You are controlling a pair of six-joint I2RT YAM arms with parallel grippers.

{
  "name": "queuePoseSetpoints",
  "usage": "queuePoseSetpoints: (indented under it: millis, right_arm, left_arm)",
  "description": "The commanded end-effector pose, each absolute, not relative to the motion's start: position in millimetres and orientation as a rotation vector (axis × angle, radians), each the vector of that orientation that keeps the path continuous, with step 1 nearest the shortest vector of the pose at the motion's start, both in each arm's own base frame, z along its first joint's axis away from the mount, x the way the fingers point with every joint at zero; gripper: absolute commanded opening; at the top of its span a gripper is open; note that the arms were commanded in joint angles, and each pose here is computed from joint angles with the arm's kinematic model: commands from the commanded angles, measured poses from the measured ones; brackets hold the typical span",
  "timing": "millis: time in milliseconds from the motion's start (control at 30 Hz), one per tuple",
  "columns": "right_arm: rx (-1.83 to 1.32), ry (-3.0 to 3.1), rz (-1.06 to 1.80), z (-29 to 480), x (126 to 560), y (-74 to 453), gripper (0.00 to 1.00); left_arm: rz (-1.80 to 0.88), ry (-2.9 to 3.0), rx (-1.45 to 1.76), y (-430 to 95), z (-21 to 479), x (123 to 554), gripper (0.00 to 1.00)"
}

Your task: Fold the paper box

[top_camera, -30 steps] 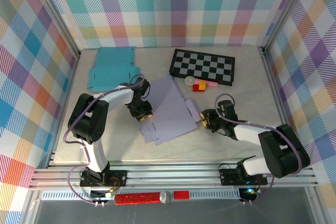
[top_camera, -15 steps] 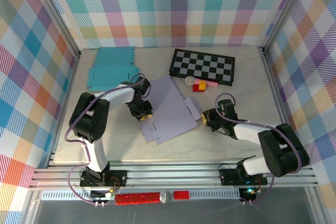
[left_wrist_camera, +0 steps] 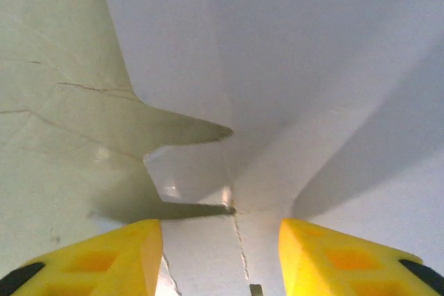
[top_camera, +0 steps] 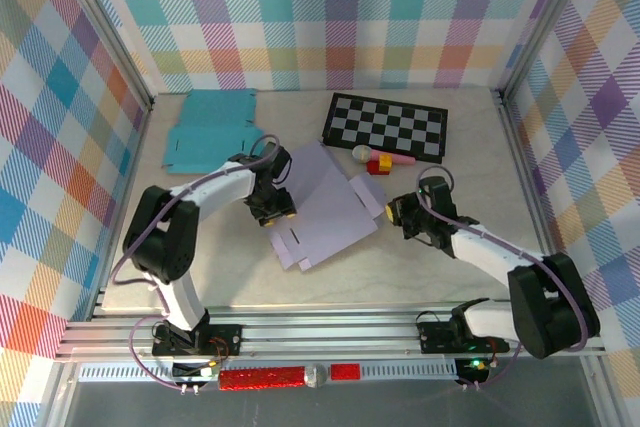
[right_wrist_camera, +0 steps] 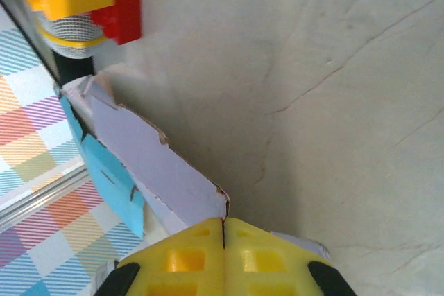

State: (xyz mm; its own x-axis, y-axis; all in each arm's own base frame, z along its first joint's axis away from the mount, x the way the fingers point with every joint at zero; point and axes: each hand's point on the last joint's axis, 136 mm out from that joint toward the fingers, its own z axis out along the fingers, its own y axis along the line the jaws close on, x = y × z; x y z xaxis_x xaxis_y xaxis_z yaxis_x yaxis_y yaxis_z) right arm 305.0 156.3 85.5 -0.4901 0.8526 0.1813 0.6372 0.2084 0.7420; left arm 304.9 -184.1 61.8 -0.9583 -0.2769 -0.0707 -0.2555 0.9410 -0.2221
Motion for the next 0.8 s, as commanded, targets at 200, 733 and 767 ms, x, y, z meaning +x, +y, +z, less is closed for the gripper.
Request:
queuePoseSetpoints:
  millis: [200, 733, 767]
  right_arm:
    - [1.546, 2.266, 1.112, 118.3, 311.2, 161.0, 0.00]
    - [1.628, 2.325, 1.095, 144.0, 316.9, 169.7, 0.00]
    - [1.630, 2.328, 1.095, 144.2, 317.1, 170.0, 0.00]
  left_arm:
    - [-0.065, 2.569, 0.484, -239.5, 162.7, 262.7, 0.57]
    - [0.483, 2.014, 0.937, -280.5, 140.7, 237.1, 0.67]
    - [0.494, 2.007, 0.952, -281.7, 138.2, 236.8, 0.67]
